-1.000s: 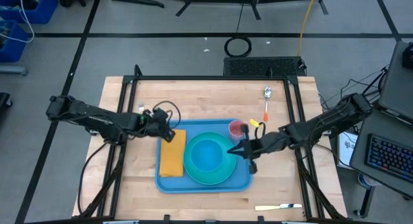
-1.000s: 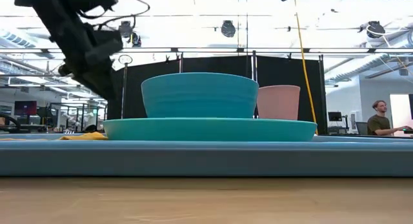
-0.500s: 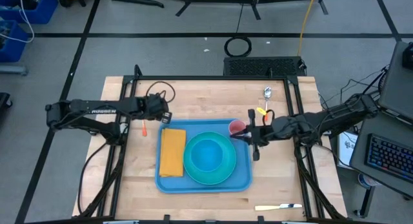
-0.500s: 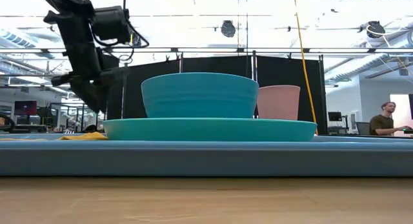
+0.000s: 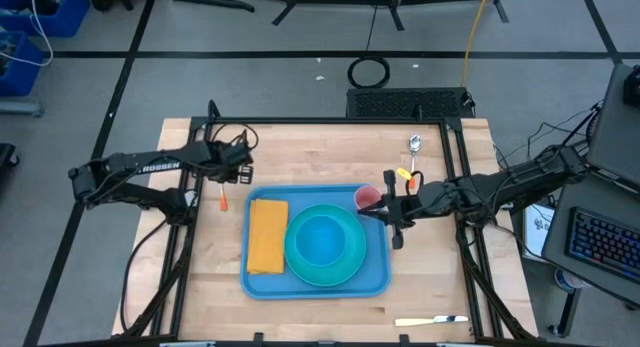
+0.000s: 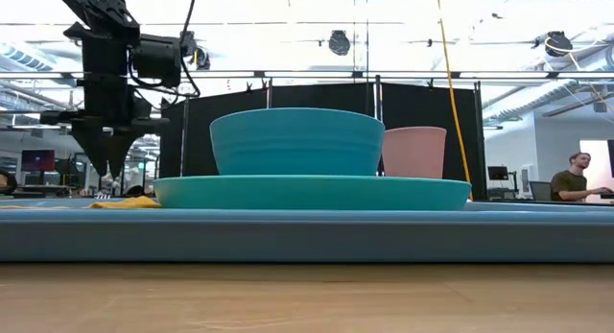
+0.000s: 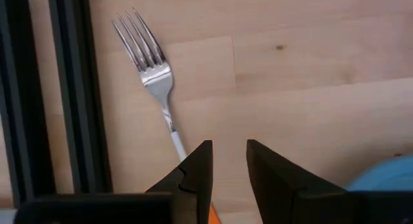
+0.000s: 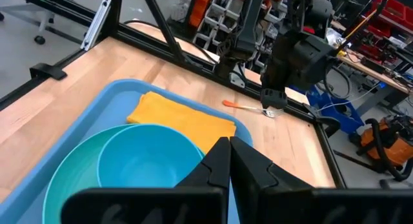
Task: Set up tray
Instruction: Put the fork on top of the yellow napkin
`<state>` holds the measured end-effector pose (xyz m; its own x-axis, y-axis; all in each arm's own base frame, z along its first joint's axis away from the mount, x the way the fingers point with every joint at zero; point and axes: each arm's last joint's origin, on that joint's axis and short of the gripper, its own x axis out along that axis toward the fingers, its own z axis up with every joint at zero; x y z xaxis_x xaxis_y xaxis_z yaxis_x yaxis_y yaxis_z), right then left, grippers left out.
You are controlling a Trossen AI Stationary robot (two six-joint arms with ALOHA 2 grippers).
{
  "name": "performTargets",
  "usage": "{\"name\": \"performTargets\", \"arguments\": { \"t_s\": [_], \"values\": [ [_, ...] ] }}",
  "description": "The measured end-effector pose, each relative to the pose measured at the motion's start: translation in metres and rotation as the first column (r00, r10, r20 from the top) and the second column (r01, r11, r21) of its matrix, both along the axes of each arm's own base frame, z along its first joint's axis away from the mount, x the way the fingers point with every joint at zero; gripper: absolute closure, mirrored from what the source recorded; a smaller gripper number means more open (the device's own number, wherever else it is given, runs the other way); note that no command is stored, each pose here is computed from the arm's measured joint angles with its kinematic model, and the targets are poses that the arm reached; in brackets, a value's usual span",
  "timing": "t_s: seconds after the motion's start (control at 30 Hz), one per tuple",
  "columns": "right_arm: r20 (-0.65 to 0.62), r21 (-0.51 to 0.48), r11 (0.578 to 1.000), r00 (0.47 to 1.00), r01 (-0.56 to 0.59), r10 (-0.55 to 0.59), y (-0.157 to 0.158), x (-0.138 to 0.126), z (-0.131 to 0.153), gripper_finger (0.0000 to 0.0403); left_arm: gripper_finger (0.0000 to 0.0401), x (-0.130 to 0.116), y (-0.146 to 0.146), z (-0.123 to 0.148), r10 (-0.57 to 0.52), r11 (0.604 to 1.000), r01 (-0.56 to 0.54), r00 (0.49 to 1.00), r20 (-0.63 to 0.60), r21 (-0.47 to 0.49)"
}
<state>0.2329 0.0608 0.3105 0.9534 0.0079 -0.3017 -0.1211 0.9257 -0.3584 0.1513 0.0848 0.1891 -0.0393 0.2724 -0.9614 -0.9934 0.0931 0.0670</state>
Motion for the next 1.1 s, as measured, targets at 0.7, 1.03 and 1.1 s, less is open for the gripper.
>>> {"name": "performTargets", "arguments": {
  "t_s": [0.7,1.03,1.1],
  "values": [
    [0.007,0.002,1.000,1.000,-0.006,0.006,0.000,0.000,0.001,0.0403,0.0194,-0.034,0.008,-0.036,0.144,0.977,-0.152,0.988,-0.065,-0.150],
    [0.035,-0.015,1.000,0.999,-0.013,0.013,0.001,0.001,0.003,0.0403,0.0240,-0.032,0.009,-0.044,0.122,0.984,-0.122,0.992,-0.009,-0.127],
    [0.034,-0.015,1.000,0.999,-0.013,0.013,0.001,0.001,0.003,0.0403,0.0242,-0.032,0.009,-0.044,0.125,0.984,-0.126,0.992,-0.013,-0.125]
  ]
}}
